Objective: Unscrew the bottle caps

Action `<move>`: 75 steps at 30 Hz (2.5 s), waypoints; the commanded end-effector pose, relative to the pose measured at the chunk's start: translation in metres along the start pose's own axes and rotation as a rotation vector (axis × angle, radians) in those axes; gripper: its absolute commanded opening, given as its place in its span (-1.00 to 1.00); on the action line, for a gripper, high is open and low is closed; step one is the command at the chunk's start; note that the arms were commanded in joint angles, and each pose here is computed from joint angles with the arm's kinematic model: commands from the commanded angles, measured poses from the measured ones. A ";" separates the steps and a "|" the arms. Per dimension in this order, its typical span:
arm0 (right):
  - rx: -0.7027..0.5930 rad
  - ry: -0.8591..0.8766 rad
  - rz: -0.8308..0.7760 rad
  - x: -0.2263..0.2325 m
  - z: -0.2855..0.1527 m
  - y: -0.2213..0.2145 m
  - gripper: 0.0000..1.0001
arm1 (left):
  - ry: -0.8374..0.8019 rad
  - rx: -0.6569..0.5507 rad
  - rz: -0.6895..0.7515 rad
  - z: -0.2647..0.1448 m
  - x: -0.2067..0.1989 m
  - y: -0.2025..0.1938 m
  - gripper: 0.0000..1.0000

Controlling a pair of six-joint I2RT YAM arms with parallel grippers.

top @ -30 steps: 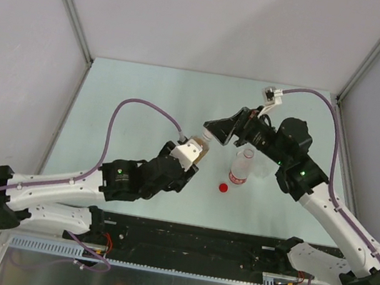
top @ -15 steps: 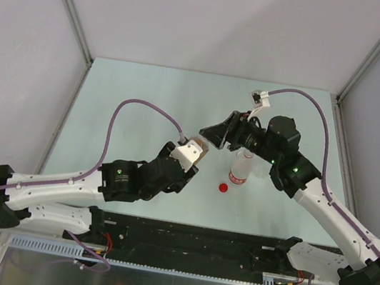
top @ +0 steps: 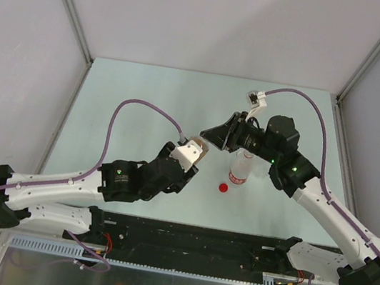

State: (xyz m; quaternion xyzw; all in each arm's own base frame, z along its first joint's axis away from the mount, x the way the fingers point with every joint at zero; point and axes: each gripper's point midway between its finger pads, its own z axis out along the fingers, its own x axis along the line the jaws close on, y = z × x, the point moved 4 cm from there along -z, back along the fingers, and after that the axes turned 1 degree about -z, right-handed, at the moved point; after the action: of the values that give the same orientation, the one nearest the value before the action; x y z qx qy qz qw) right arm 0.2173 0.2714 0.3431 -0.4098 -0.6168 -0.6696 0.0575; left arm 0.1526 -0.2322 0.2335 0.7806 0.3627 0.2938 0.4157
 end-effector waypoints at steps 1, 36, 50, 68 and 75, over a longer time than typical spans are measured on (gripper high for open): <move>-0.055 0.144 -0.100 0.030 -0.011 0.014 -0.77 | -0.039 -0.048 -0.035 -0.006 -0.004 0.014 -0.15; 0.090 0.901 -0.547 0.106 -0.091 -0.003 -0.63 | -1.259 -0.493 0.168 -0.132 -0.103 0.053 -0.09; 0.043 0.844 -0.533 0.104 -0.089 0.006 0.24 | -1.159 -0.497 0.121 -0.121 -0.094 0.056 -0.10; -0.124 0.691 -0.536 0.102 -0.094 0.033 0.97 | -0.494 -0.482 -0.129 -0.068 -0.020 0.050 -0.26; -0.219 0.442 -0.387 0.073 -0.071 0.052 0.99 | -0.282 -0.326 -0.137 -0.041 -0.005 0.038 -0.30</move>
State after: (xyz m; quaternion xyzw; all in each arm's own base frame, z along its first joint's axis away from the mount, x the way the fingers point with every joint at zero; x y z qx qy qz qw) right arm 0.1377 0.2299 0.4332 -0.0423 -0.6049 -0.7926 0.0640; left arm 0.1121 -0.2407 0.2819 0.7161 0.2387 0.1564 0.6370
